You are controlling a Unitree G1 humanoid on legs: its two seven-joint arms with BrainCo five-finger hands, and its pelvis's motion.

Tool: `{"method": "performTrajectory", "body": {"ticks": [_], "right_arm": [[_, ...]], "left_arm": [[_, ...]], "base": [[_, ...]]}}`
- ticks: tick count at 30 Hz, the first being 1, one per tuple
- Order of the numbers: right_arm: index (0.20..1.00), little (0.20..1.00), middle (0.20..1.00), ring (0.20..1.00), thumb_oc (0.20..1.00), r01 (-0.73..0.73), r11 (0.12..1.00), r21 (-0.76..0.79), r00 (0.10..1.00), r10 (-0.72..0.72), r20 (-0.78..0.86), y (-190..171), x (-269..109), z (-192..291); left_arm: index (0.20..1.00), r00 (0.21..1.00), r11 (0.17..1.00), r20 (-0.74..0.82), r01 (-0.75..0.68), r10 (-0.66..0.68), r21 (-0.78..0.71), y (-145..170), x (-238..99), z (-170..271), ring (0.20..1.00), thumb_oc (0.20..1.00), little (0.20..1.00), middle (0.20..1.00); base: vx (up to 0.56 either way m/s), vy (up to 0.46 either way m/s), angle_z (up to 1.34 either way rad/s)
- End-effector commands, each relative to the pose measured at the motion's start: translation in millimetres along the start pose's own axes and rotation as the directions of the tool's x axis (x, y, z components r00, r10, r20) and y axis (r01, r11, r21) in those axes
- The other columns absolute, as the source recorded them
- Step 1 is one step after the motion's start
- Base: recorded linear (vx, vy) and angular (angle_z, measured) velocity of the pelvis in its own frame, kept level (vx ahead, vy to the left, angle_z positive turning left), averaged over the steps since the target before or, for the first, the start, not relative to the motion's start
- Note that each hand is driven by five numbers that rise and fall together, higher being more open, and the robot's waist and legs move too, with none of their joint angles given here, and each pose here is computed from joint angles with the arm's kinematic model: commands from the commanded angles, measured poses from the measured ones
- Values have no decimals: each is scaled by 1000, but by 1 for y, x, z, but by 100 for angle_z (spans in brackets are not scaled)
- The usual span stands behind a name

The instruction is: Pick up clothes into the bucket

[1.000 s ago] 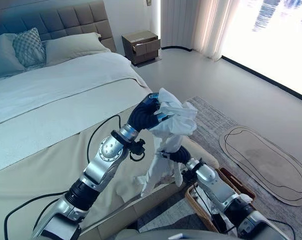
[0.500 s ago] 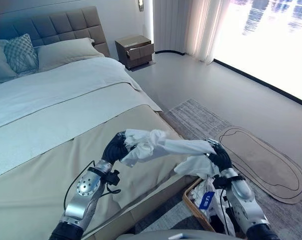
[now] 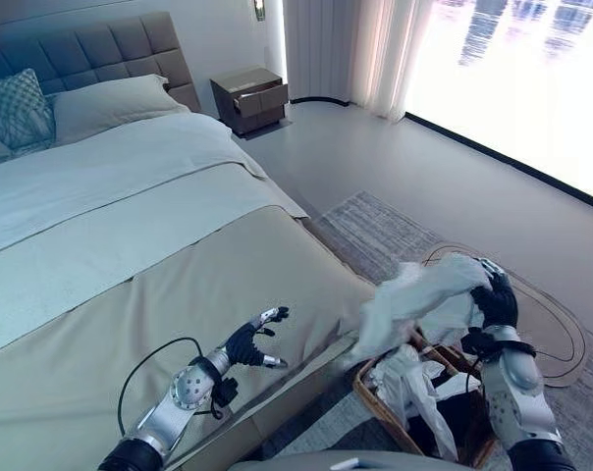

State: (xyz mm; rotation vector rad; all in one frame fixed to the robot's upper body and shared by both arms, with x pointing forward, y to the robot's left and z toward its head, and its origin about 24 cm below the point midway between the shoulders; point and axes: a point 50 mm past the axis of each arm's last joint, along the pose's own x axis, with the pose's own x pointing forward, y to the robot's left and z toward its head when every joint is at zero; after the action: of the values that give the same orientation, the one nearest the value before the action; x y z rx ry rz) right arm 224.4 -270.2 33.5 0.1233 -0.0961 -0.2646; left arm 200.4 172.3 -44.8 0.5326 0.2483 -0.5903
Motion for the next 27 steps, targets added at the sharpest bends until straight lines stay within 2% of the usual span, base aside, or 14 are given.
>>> {"method": "performTrajectory", "body": {"ticks": [1, 3, 5, 6, 9, 10, 11, 12, 13, 16, 22, 27], "right_arm": [[200, 200, 200, 200, 200, 32, 995, 99, 957, -59, 285, -1, 26, 55], [200, 200, 200, 200, 200, 53, 992, 113, 942, -87, 323, -6, 28, 65], [200, 200, 200, 200, 200, 53, 990, 129, 933, -95, 348, -8, 29, 71], [200, 200, 200, 200, 200, 53, 990, 129, 933, -96, 348, -8, 29, 72], [200, 200, 200, 200, 200, 84, 986, 142, 905, -135, 404, -19, 30, 87], [200, 200, 200, 200, 200, 84, 986, 142, 905, -136, 404, -19, 30, 87], [200, 200, 200, 200, 200, 86, 982, 168, 893, -151, 423, -22, 28, 92], [200, 200, 200, 200, 200, 85, 982, 169, 893, -150, 423, -22, 28, 92], [200, 200, 200, 200, 200, 96, 975, 201, 889, -174, 423, -26, 24, 91], [200, 200, 200, 200, 200, 112, 973, 204, 884, -191, 426, -32, 20, 91], [200, 200, 200, 200, 200, 217, 946, 240, 873, -298, 386, -55, 12, 82], [200, 200, 200, 200, 200, 273, 954, 125, 891, -300, 341, -62, 12, 74]], "left_arm": [[1000, 992, 991, 27, -118, 120, -63, 18, 5, 4, 1000, 1000, 1000, 1000], [1000, 989, 968, -24, -145, 144, -203, 10, 4, -7, 1000, 1000, 1000, 1000], [1000, 988, 962, -60, -150, 140, -229, 6, 3, -15, 1000, 1000, 1000, 1000], [1000, 988, 962, -60, -150, 140, -229, 5, 4, -15, 1000, 1000, 1000, 1000], [1000, 982, 989, -157, -119, 104, -86, 2, -9, -34, 1000, 1000, 1000, 1000], [1000, 982, 989, -156, -119, 104, -86, 2, -9, -34, 1000, 1000, 1000, 1000], [1000, 957, 981, -254, -169, 141, -95, 1, -20, -53, 1000, 1000, 1000, 1000], [1000, 957, 981, -254, -170, 142, -95, 1, -19, -53, 1000, 1000, 1000, 1000], [1000, 920, 961, -345, -242, 183, -134, 0, -31, -71, 1000, 1000, 1000, 1000], [1000, 888, 934, -396, -318, 234, -164, 2, -41, -81, 1000, 1000, 1000, 1000], [1000, 867, 906, -421, -375, 268, -195, 3, -58, -87, 1000, 1000, 1000, 1000], [1000, 890, 867, -333, -410, 312, -283, 10, -51, -72, 1000, 1000, 1000, 1000]], "base": [[-9, -5, -9], [-9, -8, -14], [-6, -11, -13], [-8, -17, -5], [0, 0, 0], [0, 0, 0], [0, 0, 0], [-10, -14, -3], [-2, -9, -4], [-1, -11, -9], [-11, -6, -5], [-59, 18, -6]]}}
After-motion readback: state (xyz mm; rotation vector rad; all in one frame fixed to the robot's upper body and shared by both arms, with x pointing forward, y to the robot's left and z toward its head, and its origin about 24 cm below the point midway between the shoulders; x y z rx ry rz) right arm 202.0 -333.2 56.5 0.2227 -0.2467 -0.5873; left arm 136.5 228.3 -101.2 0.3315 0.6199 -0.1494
